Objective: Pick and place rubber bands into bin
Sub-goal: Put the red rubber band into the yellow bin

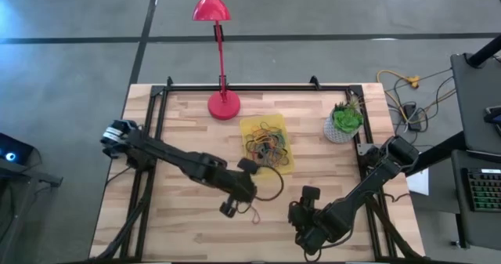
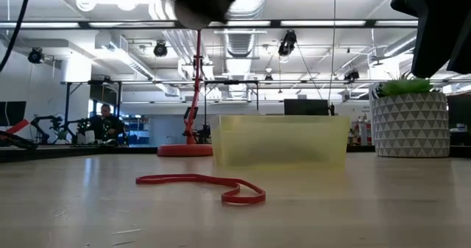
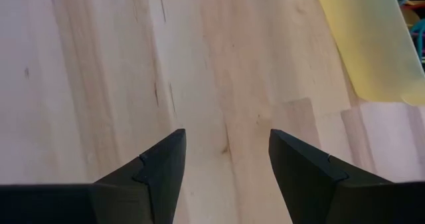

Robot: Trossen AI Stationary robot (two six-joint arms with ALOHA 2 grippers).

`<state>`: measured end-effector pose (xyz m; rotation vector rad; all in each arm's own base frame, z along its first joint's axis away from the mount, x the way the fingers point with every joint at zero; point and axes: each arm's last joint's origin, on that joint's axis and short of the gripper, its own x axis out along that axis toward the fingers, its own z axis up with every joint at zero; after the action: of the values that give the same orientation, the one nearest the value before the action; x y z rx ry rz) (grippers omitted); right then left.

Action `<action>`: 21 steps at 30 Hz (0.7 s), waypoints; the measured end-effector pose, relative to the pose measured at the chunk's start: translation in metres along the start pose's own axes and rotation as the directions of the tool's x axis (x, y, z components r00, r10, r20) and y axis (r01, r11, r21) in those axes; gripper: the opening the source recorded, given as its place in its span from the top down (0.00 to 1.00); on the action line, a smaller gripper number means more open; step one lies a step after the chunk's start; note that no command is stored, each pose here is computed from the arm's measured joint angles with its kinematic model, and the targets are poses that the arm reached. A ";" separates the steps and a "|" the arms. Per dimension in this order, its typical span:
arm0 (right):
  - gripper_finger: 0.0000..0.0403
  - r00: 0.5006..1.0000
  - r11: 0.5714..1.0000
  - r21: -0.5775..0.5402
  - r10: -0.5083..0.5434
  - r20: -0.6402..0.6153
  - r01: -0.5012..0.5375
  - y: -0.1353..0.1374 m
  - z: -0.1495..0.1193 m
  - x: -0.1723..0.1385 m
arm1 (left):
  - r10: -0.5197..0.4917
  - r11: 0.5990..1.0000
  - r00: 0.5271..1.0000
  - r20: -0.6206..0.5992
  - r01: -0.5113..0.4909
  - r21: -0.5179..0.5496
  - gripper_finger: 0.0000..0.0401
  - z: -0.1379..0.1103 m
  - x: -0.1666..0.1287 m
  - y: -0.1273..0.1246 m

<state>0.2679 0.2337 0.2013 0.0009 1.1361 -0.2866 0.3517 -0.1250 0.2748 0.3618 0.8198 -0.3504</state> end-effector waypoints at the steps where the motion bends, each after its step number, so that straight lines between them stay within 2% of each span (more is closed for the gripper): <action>1: 0.50 1.000 1.000 0.000 -0.001 0.000 0.001 0.000 0.000 0.000 | -0.034 0.999 0.999 -0.032 0.033 -0.041 1.00 -0.008 0.006 -0.003; 3: 0.50 1.000 1.000 0.000 0.000 0.000 0.000 0.000 0.000 0.000 | -0.068 0.994 0.991 -0.119 0.057 -0.089 0.99 -0.025 0.025 -0.008; 6: 0.50 1.000 1.000 0.017 -0.001 0.000 0.001 0.000 0.000 0.000 | -0.087 0.993 0.980 -0.180 0.070 -0.099 0.94 -0.040 0.040 -0.016; 11: 0.50 1.000 0.998 0.063 -0.001 0.000 0.001 0.000 0.000 0.001 | -0.096 0.993 0.974 -0.206 0.078 -0.092 0.77 -0.047 0.058 -0.021; 15: 0.50 1.000 0.994 0.106 -0.001 0.000 0.001 0.000 0.000 0.001 | -0.089 0.993 0.982 -0.165 0.075 -0.092 0.64 -0.043 0.063 -0.021; 21: 0.50 1.000 0.984 0.178 0.003 -0.005 -0.002 0.000 -0.001 0.000 | -0.094 0.992 0.979 -0.181 0.077 -0.097 0.56 -0.049 0.080 -0.022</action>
<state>0.2676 0.2337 0.2006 0.1613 1.1128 -0.3849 0.3610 -0.1352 0.1795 0.2784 1.0324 -0.3626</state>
